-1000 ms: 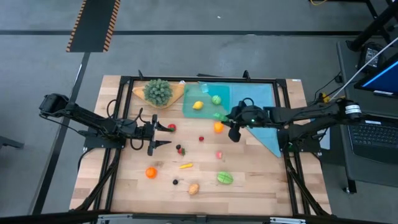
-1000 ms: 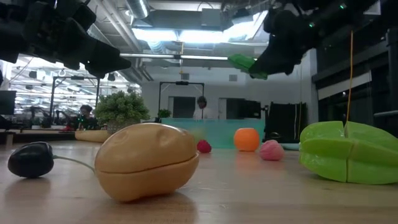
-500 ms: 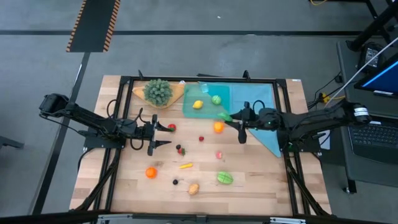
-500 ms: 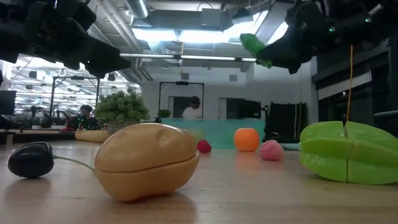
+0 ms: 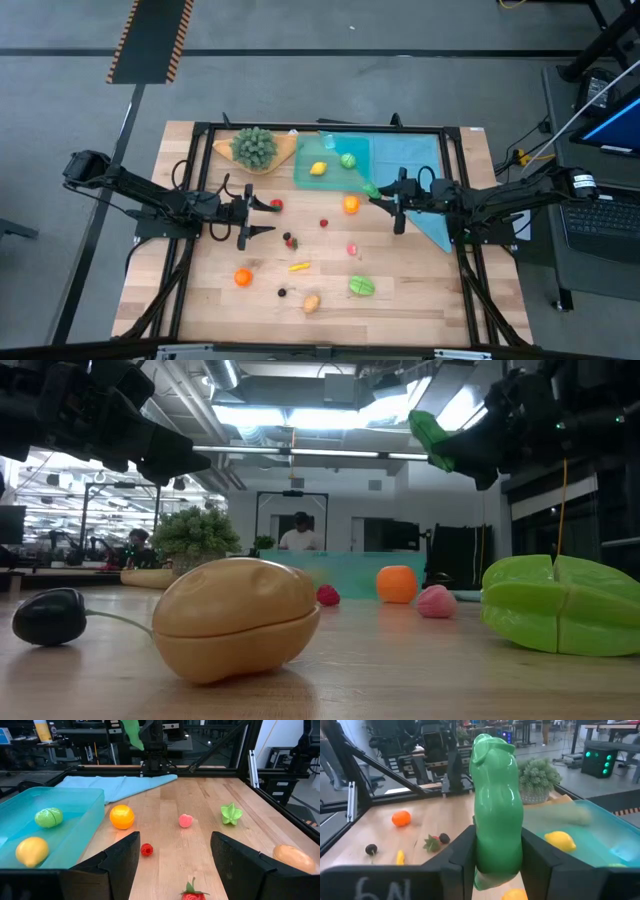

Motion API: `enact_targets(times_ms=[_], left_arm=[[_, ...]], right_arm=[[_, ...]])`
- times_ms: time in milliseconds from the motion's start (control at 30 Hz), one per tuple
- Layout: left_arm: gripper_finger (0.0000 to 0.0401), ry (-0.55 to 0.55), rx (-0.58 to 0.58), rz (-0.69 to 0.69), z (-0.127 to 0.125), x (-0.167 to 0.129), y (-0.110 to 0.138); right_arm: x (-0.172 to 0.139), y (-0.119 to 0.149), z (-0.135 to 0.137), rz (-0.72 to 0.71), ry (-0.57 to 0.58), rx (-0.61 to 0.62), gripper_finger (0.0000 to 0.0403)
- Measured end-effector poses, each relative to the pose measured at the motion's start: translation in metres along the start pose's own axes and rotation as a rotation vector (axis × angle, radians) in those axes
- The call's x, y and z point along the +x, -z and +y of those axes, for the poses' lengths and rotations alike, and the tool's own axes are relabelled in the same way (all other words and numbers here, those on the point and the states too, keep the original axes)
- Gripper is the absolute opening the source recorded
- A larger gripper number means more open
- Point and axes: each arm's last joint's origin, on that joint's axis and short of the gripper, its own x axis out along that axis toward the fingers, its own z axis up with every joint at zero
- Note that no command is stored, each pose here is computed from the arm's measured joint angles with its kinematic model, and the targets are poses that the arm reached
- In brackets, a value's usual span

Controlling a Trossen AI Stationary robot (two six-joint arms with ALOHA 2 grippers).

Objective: Pick and placing Produce into tupperware
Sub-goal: Put the snap peas into the blue bin

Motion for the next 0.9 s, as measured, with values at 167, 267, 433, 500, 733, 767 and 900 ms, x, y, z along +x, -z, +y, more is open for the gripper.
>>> enact_targets(times_ms=[167, 267, 433, 500, 733, 767, 900], left_arm=[[0.0237, 0.000, 0.000, 0.000, 0.000, 0.000, 0.000], [0.0237, 0.000, -0.022, 0.000, 0.000, 0.000, 0.000], [0.0237, -0.001, -0.018, 0.000, 0.000, 0.000, 0.000], [0.0237, -0.002, -0.018, 0.000, 0.000, 0.000, 0.000], [0.0237, -0.002, -0.016, 0.000, 0.000, 0.000, 0.000], [0.0237, -0.002, -0.016, 0.000, 0.000, 0.000, 0.000], [0.0237, -0.002, -0.016, 0.000, 0.000, 0.000, 0.000]], right_arm=[[-0.001, 0.001, 0.000, -0.015, -0.002, 0.008, 0.0119], [-0.001, 0.001, 0.000, -0.015, -0.001, -0.011, 0.0118], [-0.001, 0.000, -0.004, -0.026, 0.075, -0.010, 0.0118], [-0.001, 0.000, -0.007, -0.032, 0.150, -0.010, 0.0118], [-0.002, 0.000, -0.018, -0.034, 0.337, -0.019, 0.0118], [-0.002, 0.000, -0.019, -0.036, 0.353, -0.019, 0.0118], [-0.002, -0.001, -0.023, -0.039, 0.382, -0.013, 0.0118]])
